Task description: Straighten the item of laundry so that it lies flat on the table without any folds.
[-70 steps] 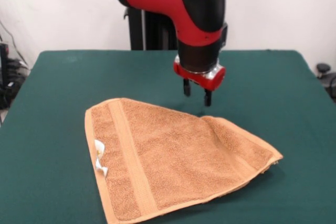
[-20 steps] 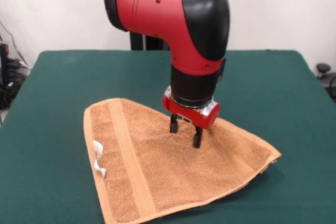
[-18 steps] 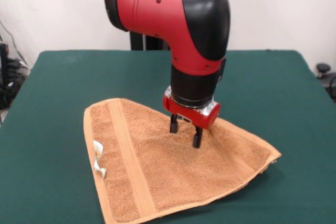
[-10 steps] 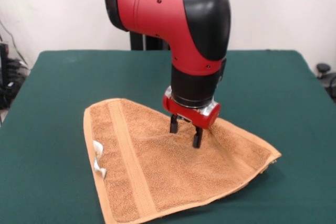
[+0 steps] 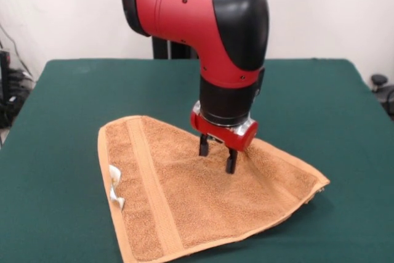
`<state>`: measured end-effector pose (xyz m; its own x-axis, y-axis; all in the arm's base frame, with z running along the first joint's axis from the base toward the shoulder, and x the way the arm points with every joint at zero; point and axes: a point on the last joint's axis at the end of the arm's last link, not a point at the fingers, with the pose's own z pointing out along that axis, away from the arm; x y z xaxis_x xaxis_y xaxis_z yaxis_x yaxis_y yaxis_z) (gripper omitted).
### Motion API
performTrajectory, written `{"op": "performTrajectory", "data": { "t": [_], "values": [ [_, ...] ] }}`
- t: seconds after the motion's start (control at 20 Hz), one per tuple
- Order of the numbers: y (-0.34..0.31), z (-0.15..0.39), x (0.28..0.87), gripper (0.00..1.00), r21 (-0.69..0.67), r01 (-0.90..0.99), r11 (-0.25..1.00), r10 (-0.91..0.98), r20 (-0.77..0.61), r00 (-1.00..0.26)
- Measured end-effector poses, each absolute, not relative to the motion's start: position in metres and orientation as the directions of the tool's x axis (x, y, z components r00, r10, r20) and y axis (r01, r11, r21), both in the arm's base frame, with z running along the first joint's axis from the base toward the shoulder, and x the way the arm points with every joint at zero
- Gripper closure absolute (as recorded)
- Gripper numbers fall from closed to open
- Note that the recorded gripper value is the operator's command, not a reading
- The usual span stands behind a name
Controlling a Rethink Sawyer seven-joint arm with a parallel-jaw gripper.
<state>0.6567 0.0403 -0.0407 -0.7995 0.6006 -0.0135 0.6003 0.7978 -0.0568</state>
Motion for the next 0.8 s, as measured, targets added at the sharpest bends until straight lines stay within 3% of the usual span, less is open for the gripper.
{"op": "performTrajectory", "data": {
  "t": [0.8],
  "values": [
    [0.051, -0.005, 0.628, 0.0, -0.044, 0.644, 0.764, 0.645, 0.004, -0.764]
  ]
}}
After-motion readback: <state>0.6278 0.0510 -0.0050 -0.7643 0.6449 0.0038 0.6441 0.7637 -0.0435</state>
